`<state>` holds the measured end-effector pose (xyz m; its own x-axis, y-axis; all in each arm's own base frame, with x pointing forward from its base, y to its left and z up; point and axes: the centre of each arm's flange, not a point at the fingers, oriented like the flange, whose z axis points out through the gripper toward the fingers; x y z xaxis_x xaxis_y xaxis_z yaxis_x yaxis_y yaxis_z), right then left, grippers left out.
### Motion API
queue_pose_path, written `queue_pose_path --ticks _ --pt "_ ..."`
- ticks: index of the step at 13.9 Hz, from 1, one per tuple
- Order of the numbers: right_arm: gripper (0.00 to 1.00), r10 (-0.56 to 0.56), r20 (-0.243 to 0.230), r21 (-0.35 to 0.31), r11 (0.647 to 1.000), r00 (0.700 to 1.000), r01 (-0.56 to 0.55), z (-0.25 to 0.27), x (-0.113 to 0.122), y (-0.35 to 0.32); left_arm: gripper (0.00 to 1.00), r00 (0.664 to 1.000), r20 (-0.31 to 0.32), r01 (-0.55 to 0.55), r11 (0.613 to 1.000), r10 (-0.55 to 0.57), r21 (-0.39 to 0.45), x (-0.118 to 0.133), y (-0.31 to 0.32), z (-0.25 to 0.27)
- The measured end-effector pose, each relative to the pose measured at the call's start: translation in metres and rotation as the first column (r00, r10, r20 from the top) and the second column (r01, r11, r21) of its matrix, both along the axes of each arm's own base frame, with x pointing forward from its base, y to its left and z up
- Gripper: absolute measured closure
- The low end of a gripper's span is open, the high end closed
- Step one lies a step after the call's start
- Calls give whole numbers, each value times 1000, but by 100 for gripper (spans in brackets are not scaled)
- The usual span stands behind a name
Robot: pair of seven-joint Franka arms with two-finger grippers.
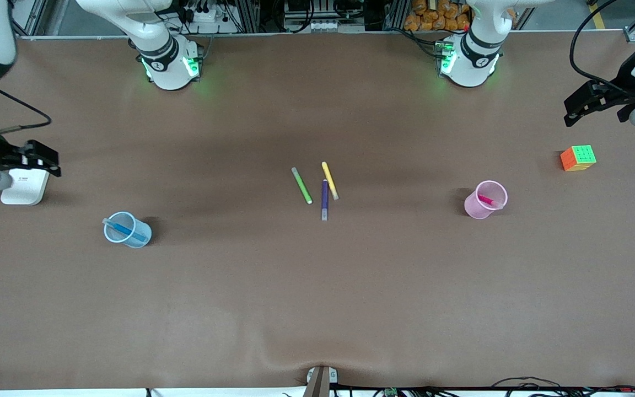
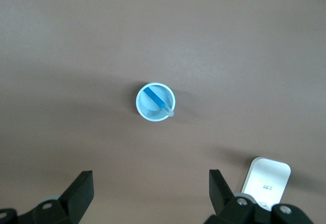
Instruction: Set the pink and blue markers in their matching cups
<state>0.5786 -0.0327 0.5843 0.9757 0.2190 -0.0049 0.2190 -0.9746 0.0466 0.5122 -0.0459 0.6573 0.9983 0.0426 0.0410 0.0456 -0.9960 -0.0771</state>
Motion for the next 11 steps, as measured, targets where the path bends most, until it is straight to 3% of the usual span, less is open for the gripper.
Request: queue_pose_path --ticks 4,11 --pt "0 -164 42 29 986 986 163 26 -13 3 0 1000 6 0 1000 0 0 0 0 1" --pt "0 -200 37 40 979 979 198 53 -25 2 0 1000 11 0 1000 0 -1 0 0 3"
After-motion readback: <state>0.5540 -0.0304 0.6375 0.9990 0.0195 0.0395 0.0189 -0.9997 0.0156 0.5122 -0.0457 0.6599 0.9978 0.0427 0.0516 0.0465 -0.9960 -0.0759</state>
